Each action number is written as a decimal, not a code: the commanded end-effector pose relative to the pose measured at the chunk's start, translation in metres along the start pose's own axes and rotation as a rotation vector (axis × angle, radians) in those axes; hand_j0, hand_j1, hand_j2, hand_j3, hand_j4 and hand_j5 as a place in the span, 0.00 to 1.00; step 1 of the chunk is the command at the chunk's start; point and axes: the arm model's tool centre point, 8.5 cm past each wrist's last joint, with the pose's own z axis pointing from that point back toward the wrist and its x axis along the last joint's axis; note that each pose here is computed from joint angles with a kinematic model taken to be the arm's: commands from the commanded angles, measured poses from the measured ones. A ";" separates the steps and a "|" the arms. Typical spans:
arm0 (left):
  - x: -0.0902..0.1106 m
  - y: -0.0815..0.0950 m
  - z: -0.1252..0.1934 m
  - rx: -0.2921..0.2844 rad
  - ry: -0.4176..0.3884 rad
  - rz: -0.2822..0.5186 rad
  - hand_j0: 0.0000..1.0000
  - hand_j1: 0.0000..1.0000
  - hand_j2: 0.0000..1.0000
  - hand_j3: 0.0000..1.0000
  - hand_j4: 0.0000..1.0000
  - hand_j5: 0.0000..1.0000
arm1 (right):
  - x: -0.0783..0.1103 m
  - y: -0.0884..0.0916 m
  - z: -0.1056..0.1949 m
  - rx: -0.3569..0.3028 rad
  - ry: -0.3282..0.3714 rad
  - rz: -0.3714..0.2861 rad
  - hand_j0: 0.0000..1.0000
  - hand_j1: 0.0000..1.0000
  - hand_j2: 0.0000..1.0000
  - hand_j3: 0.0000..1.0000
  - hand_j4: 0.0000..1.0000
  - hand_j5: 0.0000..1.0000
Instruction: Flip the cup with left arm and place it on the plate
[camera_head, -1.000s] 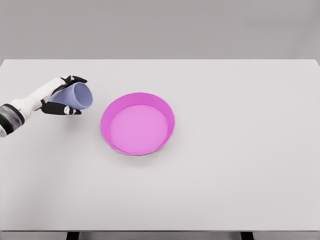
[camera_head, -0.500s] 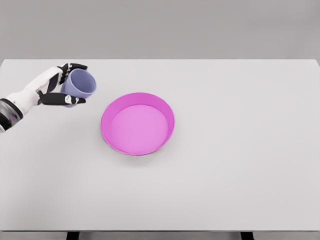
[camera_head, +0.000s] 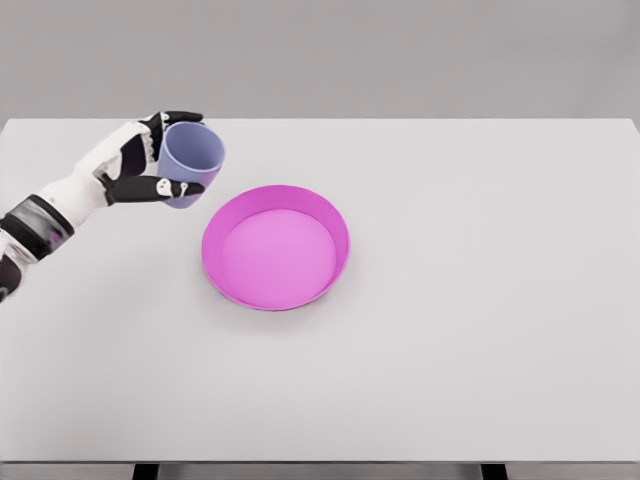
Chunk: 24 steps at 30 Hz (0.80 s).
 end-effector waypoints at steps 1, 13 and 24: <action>0.002 -0.006 -0.003 -0.008 -0.018 0.035 0.78 0.78 0.78 0.78 0.78 0.78 | 0.000 0.000 0.000 0.000 0.000 0.000 1.00 1.00 1.00 1.00 1.00 1.00; 0.001 -0.035 -0.008 -0.052 -0.072 0.132 0.78 0.78 0.78 0.78 0.78 0.78 | 0.000 0.000 0.000 0.000 0.000 0.000 1.00 1.00 1.00 1.00 1.00 1.00; 0.001 -0.055 -0.016 -0.061 -0.148 0.206 0.78 0.78 0.78 0.78 0.78 0.78 | 0.000 0.000 0.000 0.000 0.000 0.000 1.00 1.00 1.00 1.00 1.00 1.00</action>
